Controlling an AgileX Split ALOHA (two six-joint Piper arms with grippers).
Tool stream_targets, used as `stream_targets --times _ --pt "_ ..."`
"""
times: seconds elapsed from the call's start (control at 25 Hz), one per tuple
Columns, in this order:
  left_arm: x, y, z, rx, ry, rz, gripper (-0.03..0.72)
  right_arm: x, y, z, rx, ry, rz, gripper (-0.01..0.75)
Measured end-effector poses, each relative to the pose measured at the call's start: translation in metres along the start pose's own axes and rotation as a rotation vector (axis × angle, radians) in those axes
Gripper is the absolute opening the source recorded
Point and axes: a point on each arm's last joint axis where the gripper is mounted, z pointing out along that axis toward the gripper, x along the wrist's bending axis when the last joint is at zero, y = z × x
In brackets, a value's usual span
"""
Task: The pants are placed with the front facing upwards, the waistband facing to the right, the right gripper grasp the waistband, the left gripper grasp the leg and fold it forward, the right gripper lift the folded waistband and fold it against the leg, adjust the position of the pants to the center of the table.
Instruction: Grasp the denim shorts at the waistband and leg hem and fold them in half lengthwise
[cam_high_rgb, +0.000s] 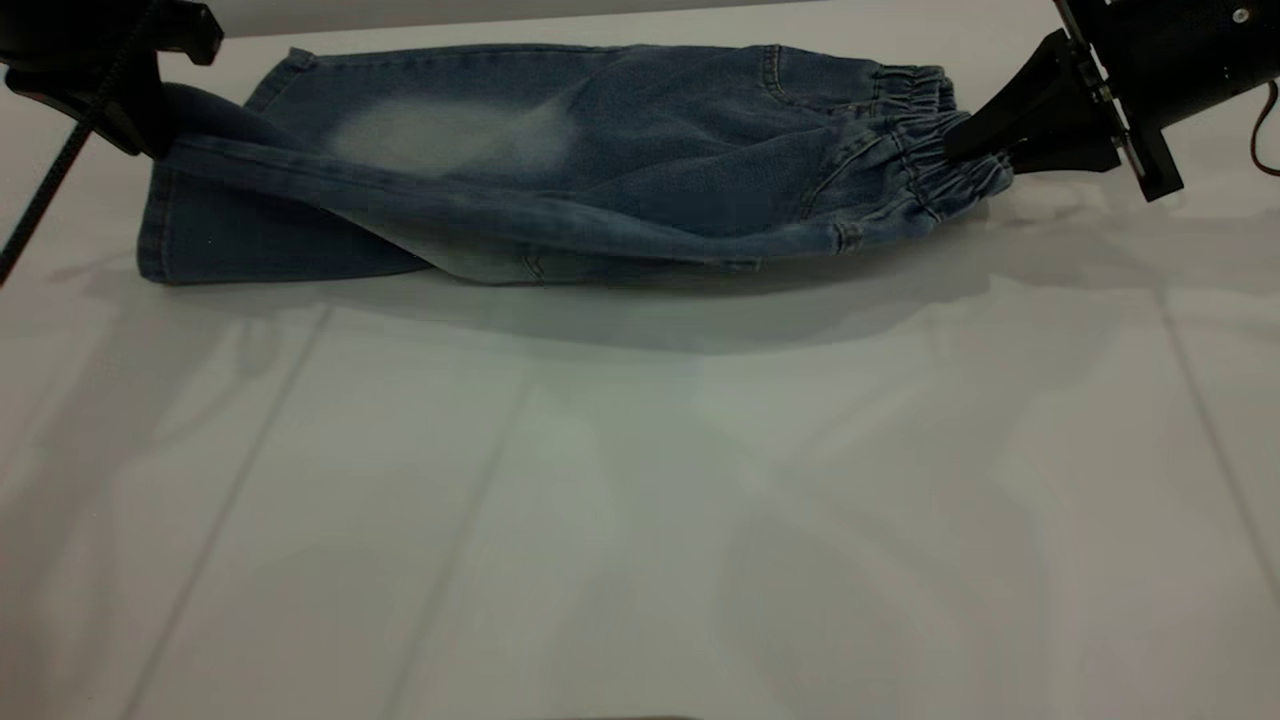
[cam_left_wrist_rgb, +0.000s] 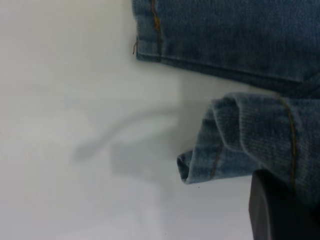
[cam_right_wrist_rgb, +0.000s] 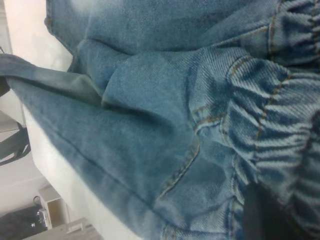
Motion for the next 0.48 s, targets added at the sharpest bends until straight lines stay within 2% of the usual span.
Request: stream_targets --times 0.08,0.2,0.36,0.48 --pt "0.0 0.0 0.0 -0.001 0.001 0.001 0.05 0.0 -0.001 0.0 0.014 0.003 0.006 0.083" --pt "0.0 0.0 0.0 0.0 0.001 0.001 0.05 -0.001 -0.004 0.0 0.045 -0.015 0.002 0.165" --pt "0.0 0.0 0.0 0.0 0.001 0.002 0.05 -0.007 -0.006 0.001 0.065 -0.079 -0.017 0.346" --pt "0.0 0.0 0.0 0.001 0.001 0.008 0.05 -0.018 -0.005 -0.003 0.053 -0.161 0.047 0.48"
